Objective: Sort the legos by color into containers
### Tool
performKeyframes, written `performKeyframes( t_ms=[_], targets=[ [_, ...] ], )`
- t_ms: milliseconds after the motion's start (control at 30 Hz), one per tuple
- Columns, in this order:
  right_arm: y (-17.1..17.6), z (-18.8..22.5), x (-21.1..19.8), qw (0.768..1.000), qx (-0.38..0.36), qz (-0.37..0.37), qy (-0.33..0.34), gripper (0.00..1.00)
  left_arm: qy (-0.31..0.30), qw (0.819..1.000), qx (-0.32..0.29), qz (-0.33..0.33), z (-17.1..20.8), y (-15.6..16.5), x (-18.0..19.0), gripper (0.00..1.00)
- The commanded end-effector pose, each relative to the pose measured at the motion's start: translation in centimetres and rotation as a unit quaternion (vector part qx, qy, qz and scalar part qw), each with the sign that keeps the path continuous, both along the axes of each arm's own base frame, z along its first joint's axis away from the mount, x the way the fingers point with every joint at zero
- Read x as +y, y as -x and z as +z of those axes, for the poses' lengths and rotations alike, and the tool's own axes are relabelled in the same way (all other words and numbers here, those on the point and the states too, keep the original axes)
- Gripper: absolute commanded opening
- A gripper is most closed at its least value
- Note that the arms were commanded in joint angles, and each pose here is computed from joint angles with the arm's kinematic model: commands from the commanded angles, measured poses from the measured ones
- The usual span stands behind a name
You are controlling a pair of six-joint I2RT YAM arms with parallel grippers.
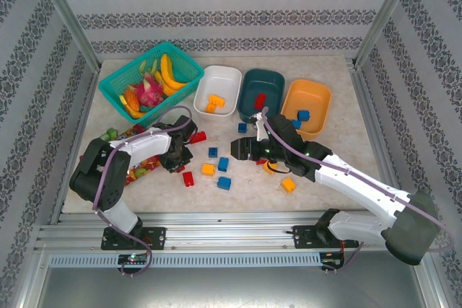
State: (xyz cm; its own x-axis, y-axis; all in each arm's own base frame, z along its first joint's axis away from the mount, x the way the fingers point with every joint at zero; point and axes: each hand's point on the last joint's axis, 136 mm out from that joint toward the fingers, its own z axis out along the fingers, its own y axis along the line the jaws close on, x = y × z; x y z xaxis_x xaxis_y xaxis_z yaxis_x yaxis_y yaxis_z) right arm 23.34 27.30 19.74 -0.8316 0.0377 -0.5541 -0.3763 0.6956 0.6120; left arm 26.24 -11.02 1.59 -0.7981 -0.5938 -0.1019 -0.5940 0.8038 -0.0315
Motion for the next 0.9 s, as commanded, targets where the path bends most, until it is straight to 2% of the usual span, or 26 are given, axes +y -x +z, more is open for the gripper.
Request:
performKeyframes(
  t_ms=[0,167,367,567,733,867],
  targets=[
    [-0.7,2.0,-0.8,1.000,-0.017,-0.021,-0.008,0.65,-0.010,0.998,-0.051,-0.030,2.2,-2.1,-0.1,0.27],
    [-4.0,4.7,-6.4,0.988,-0.040,-0.147,0.002,0.64,0.025,0.985,-0.129,-0.110,9.5,-6.5,-4.2,0.26],
    [-7.5,6.5,-13.4,0.958,-0.035,-0.283,-0.042,0.64,0.072,0.958,-0.182,-0.207,14.7,-12.5,-11.9,0.25],
    [-9.7,7.6,-16.7,0.940,-0.030,-0.332,-0.071,0.65,0.104,0.927,-0.226,-0.279,16.3,-17.9,-19.3,0.22],
    [-11.2,6.6,-17.8,0.928,0.010,-0.358,-0.099,0.65,0.107,0.910,-0.246,-0.317,15.1,-21.5,-23.2,0.22],
    [-11.8,6.5,-18.3,0.921,0.020,-0.372,-0.113,0.65,0.124,0.903,-0.255,-0.323,13.2,-23.4,-25.4,0.22]
  ],
)
